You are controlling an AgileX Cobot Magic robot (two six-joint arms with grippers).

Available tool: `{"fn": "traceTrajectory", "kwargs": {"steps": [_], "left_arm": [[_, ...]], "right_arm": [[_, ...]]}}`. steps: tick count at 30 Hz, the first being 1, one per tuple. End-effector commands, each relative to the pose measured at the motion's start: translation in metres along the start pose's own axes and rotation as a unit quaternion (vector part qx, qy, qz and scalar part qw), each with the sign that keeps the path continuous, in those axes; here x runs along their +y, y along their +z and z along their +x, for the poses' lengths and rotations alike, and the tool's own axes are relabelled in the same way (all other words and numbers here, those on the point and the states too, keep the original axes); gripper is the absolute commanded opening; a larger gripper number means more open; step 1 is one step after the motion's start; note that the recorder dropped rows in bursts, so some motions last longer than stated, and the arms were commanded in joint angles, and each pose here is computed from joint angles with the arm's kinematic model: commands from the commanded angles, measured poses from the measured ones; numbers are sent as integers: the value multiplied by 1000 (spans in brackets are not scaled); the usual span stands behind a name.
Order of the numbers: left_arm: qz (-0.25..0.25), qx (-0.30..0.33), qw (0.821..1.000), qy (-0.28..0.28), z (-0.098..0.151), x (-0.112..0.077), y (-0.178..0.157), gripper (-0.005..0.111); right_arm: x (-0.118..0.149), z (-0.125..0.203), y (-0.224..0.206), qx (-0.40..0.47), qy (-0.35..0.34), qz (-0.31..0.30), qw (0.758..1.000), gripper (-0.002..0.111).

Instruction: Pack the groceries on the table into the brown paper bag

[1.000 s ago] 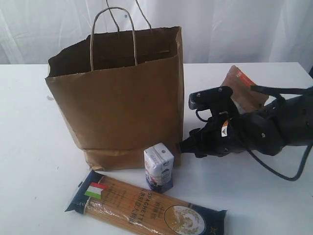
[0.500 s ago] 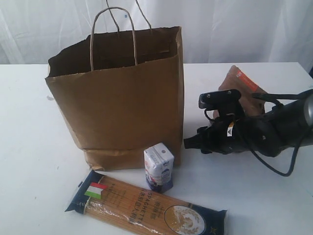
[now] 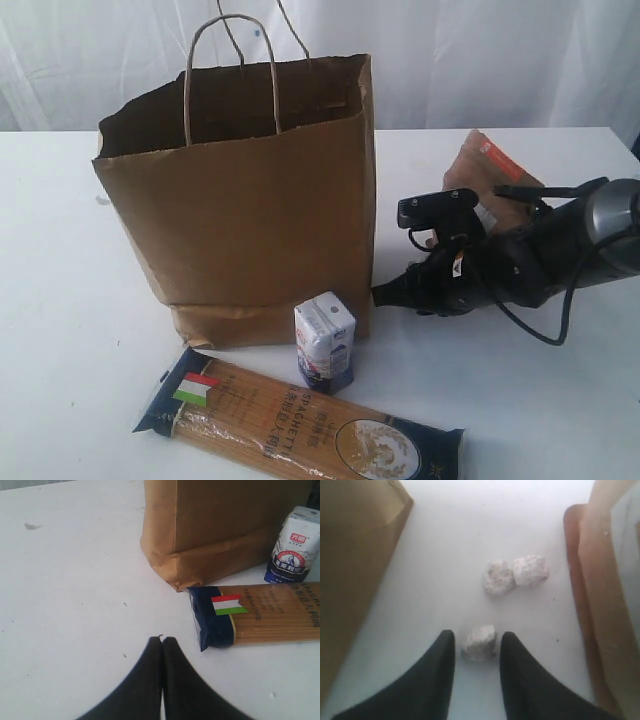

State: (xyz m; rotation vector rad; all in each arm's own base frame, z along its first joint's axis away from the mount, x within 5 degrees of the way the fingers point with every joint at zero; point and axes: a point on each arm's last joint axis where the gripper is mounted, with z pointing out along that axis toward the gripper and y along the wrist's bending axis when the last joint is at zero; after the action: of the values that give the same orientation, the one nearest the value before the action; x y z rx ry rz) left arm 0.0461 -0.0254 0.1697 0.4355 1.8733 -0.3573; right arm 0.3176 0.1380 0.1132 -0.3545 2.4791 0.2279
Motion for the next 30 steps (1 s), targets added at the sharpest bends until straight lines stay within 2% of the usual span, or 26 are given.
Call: {"fn": "traceTrajectory", "kwargs": {"steps": [1, 6, 11, 21, 30], "left_arm": [[-1, -2, 1000, -6, 1, 0, 0, 0], [-1, -2, 1000, -6, 1, 0, 0, 0], [-1, -2, 1000, -6, 1, 0, 0, 0], [-1, -2, 1000, -6, 1, 0, 0, 0], [-1, -2, 1000, -6, 1, 0, 0, 0]], "right_arm": [[-3, 5, 1, 26, 1, 7, 1000, 19], [-2, -2, -7, 5, 1, 4, 1000, 13], [1, -17, -35, -20, -1, 3, 1000, 12], [18, -39, -124, -70, -46, -9, 996, 12], [35, -53, -216, -212, -66, -50, 974, 11]]}}
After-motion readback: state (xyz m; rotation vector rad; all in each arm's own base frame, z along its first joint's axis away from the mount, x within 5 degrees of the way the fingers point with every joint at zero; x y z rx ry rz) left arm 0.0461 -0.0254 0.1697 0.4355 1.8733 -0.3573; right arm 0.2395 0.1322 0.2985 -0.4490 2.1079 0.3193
